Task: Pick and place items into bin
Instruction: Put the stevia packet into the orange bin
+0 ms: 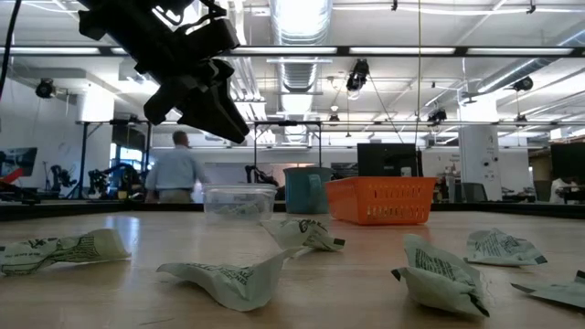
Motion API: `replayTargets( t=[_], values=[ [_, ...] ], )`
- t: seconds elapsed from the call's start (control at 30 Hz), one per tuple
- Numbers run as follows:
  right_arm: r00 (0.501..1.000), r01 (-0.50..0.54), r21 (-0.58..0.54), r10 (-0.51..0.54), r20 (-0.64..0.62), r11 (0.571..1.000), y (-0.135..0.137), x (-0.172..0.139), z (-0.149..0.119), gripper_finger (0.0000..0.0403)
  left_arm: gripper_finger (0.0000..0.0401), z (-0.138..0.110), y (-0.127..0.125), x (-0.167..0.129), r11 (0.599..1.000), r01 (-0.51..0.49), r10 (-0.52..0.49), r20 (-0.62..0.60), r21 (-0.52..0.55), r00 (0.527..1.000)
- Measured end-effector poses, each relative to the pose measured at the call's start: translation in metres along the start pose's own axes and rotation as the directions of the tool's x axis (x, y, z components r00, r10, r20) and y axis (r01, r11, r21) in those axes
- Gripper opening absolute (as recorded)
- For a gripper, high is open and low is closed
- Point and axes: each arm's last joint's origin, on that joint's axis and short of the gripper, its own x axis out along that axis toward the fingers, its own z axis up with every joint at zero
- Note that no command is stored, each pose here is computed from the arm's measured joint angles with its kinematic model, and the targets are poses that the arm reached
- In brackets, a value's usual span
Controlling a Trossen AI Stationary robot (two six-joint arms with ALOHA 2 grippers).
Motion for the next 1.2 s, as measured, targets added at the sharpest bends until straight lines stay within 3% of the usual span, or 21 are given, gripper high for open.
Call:
replayTargets(
  t=[0.4, 0.7, 1.2],
  values=[
    [0.968, 0.016, -0.143, 0.02, 0.251, 0.99, 0.002, -0.009, 0.011, 0.0009, 0.0127, 0.0, 0.0, 0.0, 1.0, -0.001, 0.001, 0.003, -0.002, 1.0],
    [0.814, 0.196, -0.21, -0.039, 0.58, 0.958, 0.003, -0.021, 0.045, 0.0009, 0.0127, 0.002, 0.001, 0.0, 1.0, -0.005, 0.005, 0.017, -0.009, 1.0],
    [0.754, 0.447, -0.1, -0.314, 0.577, 0.889, -0.03, -0.009, 0.14, 0.0009, 0.0127, 0.002, 0.001, 0.0, 1.0, -0.006, 0.006, 0.018, -0.006, 1.0]
  ],
)
